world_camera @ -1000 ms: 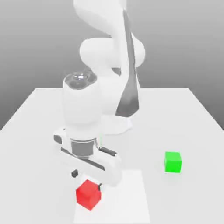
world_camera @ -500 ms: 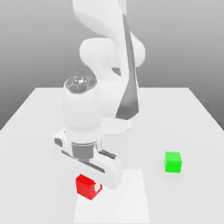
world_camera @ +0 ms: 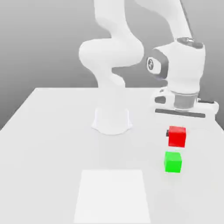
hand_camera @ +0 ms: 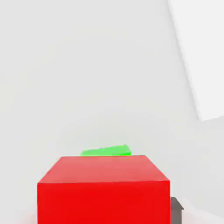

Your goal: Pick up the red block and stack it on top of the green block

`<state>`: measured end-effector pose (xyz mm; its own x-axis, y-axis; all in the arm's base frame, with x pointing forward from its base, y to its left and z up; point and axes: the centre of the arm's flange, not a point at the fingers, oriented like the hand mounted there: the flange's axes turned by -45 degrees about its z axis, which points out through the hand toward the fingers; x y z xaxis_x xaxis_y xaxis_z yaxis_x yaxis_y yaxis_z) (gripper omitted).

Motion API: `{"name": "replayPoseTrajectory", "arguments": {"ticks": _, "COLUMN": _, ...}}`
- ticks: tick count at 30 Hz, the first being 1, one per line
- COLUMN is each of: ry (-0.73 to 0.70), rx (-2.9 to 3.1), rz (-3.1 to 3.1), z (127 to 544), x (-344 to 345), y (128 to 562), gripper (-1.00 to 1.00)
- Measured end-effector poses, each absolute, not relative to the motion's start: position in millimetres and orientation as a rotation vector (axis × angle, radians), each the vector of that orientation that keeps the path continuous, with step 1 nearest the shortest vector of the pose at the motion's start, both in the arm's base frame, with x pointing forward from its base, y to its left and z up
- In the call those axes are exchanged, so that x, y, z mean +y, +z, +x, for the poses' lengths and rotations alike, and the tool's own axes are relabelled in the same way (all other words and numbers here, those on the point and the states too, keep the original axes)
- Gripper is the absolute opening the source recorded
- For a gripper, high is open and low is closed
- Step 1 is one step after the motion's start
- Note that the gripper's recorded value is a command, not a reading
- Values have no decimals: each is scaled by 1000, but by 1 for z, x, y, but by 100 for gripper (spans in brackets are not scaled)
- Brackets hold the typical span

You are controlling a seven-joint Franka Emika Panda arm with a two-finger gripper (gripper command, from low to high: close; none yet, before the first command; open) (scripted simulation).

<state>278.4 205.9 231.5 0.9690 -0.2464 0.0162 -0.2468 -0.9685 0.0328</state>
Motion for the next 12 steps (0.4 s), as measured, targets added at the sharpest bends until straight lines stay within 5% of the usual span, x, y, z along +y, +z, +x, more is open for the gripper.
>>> {"name": "replayPoseTrajectory", "arguments": {"ticks": 10, "ry": 14, "rx": -383, "rz": 3093, "z": 276, "x": 207, "y": 184, "gripper": -100}}
{"name": "replayPoseTrajectory", "arguments": {"ticks": 11, "ry": 8, "rx": -377, "rz": 3107, "z": 274, "x": 209, "y": 180, "gripper": 100}}
{"name": "replayPoseTrajectory", "arguments": {"ticks": 12, "ry": 8, "rx": -377, "rz": 3107, "z": 274, "x": 209, "y": 180, "gripper": 100}}
